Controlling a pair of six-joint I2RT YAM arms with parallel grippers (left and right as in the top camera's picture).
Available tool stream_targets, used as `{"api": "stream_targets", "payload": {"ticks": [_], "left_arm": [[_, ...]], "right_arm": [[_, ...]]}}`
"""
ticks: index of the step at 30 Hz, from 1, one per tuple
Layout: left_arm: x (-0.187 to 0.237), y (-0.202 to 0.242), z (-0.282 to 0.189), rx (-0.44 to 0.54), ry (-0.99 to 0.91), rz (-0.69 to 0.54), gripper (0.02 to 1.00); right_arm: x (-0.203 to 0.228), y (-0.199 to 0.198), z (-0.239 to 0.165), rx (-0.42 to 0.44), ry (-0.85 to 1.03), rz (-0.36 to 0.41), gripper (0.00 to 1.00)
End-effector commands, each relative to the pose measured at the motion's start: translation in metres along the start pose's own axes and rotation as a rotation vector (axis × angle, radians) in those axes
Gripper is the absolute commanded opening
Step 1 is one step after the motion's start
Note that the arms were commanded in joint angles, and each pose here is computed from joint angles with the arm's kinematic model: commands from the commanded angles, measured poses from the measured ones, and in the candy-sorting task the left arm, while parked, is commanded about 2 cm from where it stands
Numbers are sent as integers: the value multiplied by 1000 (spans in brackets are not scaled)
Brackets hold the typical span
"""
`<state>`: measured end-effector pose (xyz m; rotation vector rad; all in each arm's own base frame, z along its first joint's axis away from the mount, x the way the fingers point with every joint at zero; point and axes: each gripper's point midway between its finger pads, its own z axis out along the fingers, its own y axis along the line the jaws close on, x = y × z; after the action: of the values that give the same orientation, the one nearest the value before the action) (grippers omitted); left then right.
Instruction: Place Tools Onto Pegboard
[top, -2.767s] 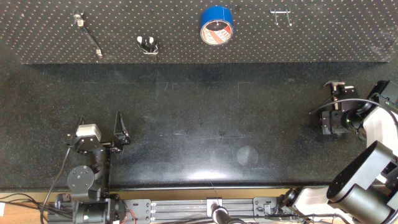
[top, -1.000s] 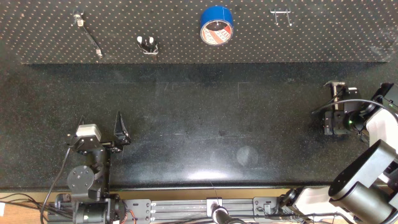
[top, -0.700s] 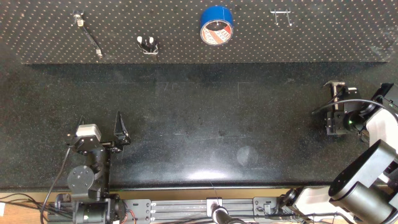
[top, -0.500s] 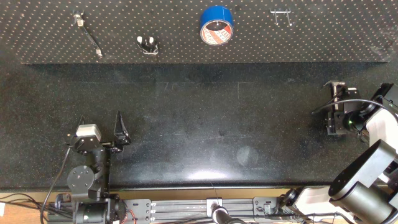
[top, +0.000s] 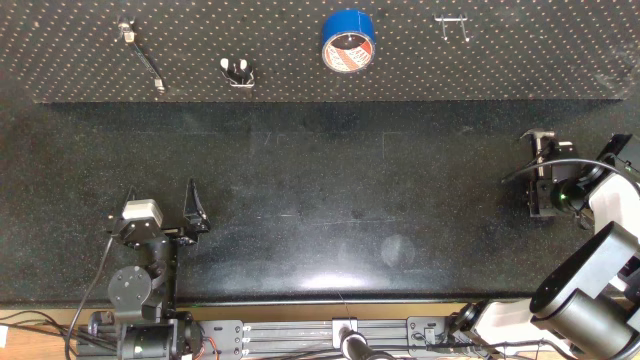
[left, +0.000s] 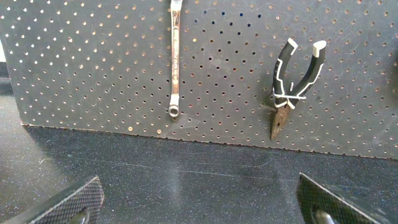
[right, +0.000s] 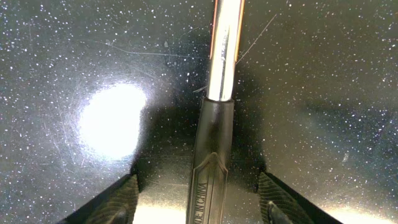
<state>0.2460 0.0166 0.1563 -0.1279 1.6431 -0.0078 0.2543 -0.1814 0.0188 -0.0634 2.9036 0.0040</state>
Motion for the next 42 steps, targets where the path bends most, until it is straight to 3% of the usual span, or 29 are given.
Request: {"api": "stream_targets", "payload": {"ticks": [1,19,34,42], "left_arm": [[1,-2,-1,11,1,-12,996],[1,-2,-1,11,1,-12,996],[0,-2,-1,11,1,-12,996],[0,-2,-1,11,1,-13,996]], "right_arm": [[2,1,5,-18,9,-14,592],[5,-2,5,-2,24,-30,354],[5,-2,5,-1,27,-64,321],[7,-1,7,-8,34,-77,253]]}}
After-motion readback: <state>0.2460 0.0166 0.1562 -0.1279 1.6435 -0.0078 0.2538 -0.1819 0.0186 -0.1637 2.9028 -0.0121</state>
